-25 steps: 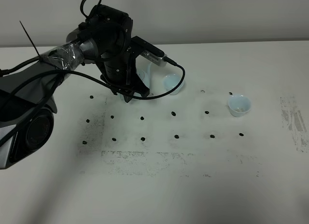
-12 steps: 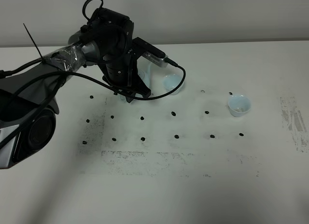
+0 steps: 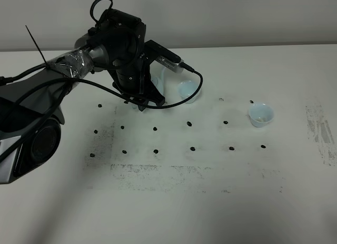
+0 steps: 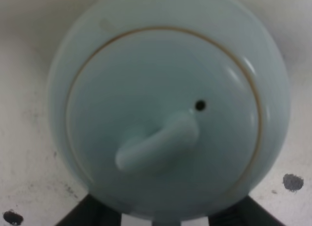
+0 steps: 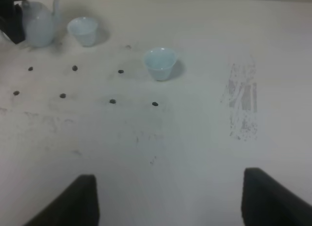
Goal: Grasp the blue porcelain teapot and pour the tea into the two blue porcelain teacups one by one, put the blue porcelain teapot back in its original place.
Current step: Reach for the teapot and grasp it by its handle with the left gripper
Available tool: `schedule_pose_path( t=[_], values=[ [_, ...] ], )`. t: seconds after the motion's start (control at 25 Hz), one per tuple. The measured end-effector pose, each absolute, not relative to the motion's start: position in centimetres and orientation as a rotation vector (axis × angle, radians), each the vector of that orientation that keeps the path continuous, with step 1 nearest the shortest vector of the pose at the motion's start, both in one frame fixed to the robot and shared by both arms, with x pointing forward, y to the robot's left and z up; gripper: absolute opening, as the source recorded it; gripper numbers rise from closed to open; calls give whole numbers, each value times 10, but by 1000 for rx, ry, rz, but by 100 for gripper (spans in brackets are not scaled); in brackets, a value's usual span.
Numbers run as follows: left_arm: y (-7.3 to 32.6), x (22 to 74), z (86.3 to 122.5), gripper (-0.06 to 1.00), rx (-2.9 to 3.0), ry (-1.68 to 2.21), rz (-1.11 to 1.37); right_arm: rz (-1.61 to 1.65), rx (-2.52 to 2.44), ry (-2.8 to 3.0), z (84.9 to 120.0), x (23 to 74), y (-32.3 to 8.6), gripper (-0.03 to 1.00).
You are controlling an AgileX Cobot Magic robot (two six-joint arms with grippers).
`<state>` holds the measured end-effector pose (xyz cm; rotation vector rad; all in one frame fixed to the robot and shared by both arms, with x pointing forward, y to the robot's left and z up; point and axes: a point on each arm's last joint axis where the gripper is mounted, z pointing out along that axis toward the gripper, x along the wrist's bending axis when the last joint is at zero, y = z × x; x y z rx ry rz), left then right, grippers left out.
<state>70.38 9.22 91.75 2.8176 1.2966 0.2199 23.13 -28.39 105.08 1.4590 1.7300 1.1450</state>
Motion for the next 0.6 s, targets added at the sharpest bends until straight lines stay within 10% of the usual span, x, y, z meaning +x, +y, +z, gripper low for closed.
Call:
schedule_pose_path(
  t=[0.6],
  values=[
    [93,702,917,40,2836,1304,198,1145,1459,1730,1051,231,-284,59]
  ],
)
